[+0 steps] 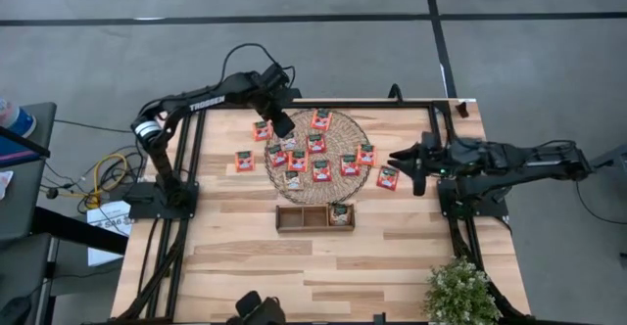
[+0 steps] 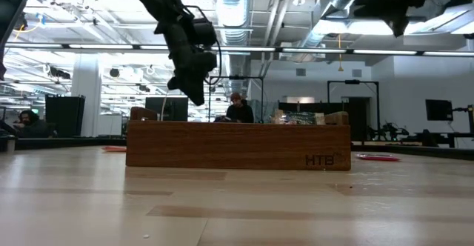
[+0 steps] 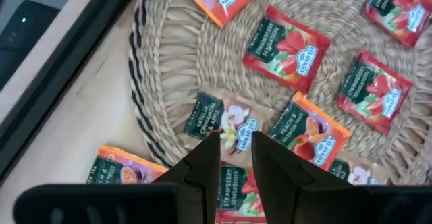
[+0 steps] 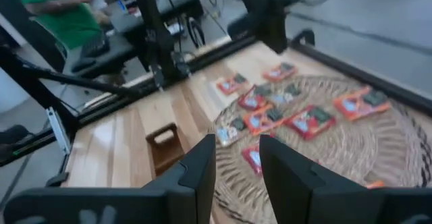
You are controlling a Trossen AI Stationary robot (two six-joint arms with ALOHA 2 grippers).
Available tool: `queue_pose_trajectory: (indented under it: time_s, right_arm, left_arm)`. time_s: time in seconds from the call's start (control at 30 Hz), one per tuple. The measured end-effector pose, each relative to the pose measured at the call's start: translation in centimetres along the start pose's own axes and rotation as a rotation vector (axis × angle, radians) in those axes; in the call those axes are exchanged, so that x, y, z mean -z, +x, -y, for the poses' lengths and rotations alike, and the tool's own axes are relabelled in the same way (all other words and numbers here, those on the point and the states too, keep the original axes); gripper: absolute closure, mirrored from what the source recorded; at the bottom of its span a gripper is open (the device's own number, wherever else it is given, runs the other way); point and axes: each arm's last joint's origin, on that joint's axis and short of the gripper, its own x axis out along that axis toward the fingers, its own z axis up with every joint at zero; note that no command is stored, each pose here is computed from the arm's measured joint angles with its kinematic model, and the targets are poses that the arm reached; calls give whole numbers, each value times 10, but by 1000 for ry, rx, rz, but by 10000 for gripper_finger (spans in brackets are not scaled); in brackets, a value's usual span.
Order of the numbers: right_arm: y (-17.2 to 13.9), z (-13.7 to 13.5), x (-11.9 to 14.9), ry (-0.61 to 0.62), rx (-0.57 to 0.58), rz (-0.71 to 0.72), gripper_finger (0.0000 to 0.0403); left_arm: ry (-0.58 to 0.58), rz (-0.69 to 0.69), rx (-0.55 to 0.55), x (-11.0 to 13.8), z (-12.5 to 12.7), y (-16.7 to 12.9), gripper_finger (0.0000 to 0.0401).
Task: Pick & Place Tea
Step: Put the gold tea bag into the right section of the wooden organizer
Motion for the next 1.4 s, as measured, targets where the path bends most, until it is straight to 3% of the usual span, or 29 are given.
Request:
queue_pose_trajectory:
  time_s: [0.1, 0.47, 0.77, 1.03, 1.2, 1.4]
  right_arm:
    - [-10, 1, -1, -1, -34, 64, 296]
    - [-14, 14, 39, 104, -184, 325, 296]
    - [-13, 16, 41, 107, -175, 331, 296]
    - [-13, 16, 42, 156, -184, 326, 296]
    - [-13, 16, 42, 164, -186, 325, 296]
    - [-13, 16, 41, 164, -185, 325, 296]
  left_arm:
    - [-8, -9, 8, 0, -4, 3, 325]
    - [-26, -54, 104, 3, -8, 17, 325]
    - [-18, -120, 142, 5, -5, 39, 325]
    - [-100, -222, 122, -19, -10, 65, 325]
    - [-36, -276, 77, -34, -12, 66, 325]
    - [17, -320, 72, -31, -13, 68, 325]
